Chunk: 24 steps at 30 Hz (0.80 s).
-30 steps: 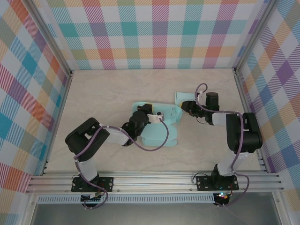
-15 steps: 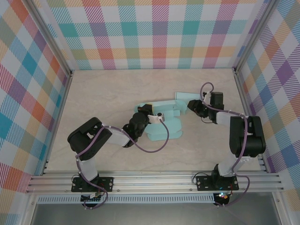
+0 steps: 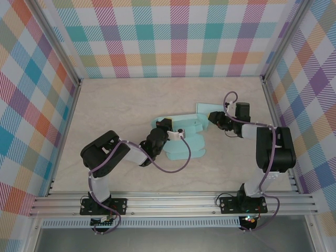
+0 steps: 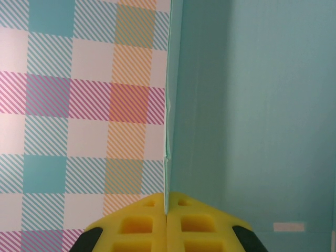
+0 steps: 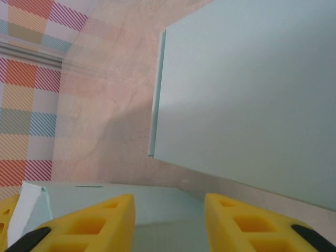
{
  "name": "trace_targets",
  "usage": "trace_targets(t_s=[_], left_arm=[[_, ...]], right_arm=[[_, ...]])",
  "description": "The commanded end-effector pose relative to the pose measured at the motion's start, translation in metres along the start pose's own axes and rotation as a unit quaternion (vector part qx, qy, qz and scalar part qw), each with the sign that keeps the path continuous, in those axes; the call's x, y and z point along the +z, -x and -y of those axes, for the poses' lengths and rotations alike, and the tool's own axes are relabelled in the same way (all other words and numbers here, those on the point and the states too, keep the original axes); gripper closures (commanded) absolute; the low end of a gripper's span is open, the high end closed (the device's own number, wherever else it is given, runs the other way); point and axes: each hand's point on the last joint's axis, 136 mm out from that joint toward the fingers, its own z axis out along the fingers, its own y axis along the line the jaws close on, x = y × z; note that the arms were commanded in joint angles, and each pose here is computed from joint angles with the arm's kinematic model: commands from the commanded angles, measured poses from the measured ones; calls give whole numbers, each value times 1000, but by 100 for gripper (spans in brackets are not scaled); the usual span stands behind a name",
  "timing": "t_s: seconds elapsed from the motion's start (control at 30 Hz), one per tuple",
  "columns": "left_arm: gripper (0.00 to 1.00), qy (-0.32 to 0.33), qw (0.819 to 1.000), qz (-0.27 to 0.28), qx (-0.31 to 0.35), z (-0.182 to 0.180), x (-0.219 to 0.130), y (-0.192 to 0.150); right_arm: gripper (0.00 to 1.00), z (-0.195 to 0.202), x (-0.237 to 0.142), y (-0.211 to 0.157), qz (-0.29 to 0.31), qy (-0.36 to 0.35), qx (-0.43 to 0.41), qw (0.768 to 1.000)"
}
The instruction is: Fold the paper box
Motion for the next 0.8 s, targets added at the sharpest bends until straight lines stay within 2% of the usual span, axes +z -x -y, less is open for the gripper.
trace_targets(t_s=[0.0, 0.57, 0.77], left_arm=[[100, 12, 1000, 4, 5, -2, 2, 7], [100, -1, 999, -4, 35, 16, 8, 4], [100, -2, 999, -4, 38, 17, 10, 5]], right_arm=[[60, -11, 4, -3, -13, 23, -31, 999], [60, -20, -2, -43, -33, 7, -76, 997], [53, -24, 3, -50, -41, 1, -95, 995]])
